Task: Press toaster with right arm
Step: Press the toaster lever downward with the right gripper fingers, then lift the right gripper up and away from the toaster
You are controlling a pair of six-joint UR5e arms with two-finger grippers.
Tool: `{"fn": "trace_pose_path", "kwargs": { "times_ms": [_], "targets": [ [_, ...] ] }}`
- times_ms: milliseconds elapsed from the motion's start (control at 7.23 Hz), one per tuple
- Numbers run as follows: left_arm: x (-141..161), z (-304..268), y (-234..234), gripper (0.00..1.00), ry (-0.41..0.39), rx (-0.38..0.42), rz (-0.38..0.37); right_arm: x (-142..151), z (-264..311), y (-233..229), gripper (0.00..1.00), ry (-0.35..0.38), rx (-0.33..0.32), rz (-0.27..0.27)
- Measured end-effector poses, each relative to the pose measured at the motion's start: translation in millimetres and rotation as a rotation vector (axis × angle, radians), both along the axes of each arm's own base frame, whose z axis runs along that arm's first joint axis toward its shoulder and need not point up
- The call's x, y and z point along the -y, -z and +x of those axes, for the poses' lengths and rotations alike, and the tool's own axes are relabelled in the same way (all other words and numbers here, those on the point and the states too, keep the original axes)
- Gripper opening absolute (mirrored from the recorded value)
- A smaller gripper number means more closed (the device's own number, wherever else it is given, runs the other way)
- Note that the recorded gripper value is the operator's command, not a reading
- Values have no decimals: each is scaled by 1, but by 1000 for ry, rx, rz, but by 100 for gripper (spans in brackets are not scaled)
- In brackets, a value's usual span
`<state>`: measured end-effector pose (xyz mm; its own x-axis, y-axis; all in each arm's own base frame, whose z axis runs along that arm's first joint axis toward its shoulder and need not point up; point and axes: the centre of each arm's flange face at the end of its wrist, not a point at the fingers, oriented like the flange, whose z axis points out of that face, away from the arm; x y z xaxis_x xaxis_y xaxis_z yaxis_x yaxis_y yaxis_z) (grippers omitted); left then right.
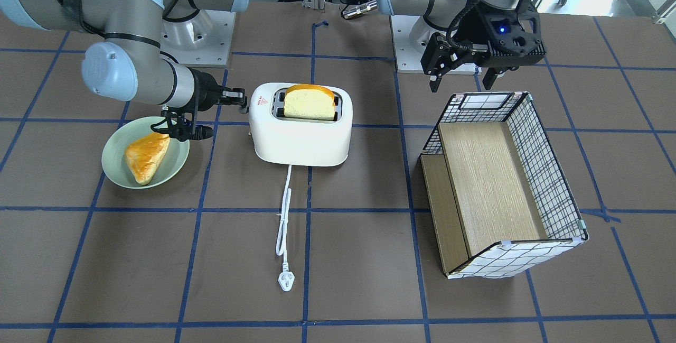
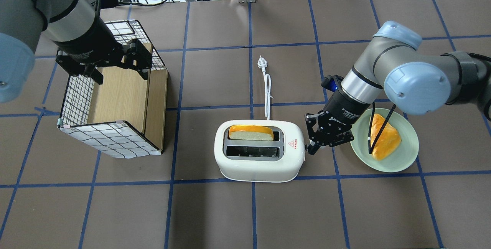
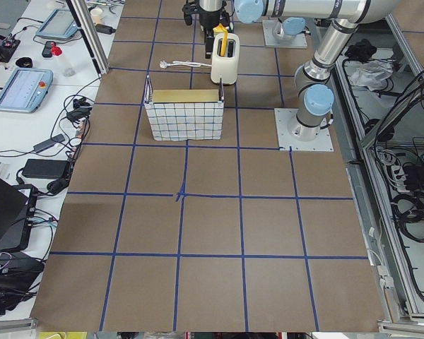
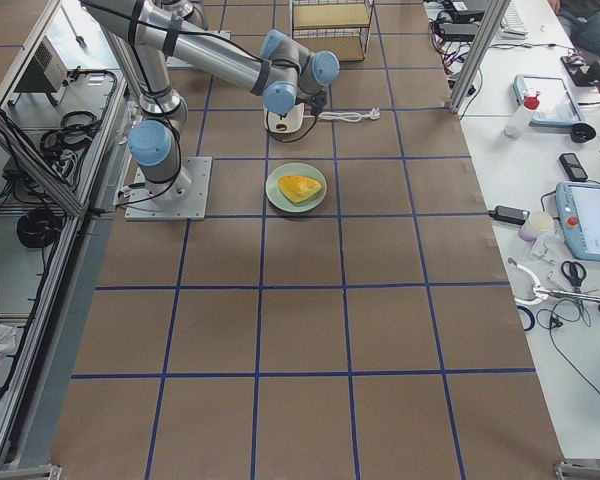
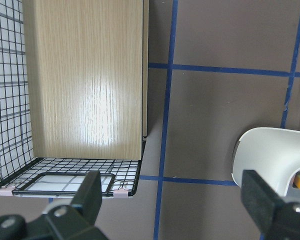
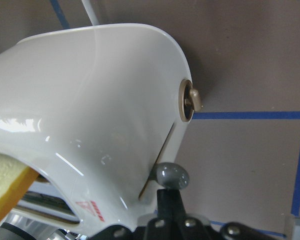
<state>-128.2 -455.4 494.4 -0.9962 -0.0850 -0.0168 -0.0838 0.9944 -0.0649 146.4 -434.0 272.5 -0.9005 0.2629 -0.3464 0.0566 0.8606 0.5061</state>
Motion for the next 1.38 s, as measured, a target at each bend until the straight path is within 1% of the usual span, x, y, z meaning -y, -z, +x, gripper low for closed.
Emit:
{"fn": "trace_pose_path", "kwargs": {
  "times_ms": [415, 968, 1383],
  "targets": [
    [0, 0, 0, 100, 0, 0, 1, 5, 0, 15, 0, 1, -2, -10],
    [0, 0, 0, 100, 0, 0, 0, -5, 0, 50, 0, 1, -4, -30],
    [0, 0, 0, 100, 0, 0, 0, 0, -1, 46, 0, 21, -27, -42]
  ]
}}
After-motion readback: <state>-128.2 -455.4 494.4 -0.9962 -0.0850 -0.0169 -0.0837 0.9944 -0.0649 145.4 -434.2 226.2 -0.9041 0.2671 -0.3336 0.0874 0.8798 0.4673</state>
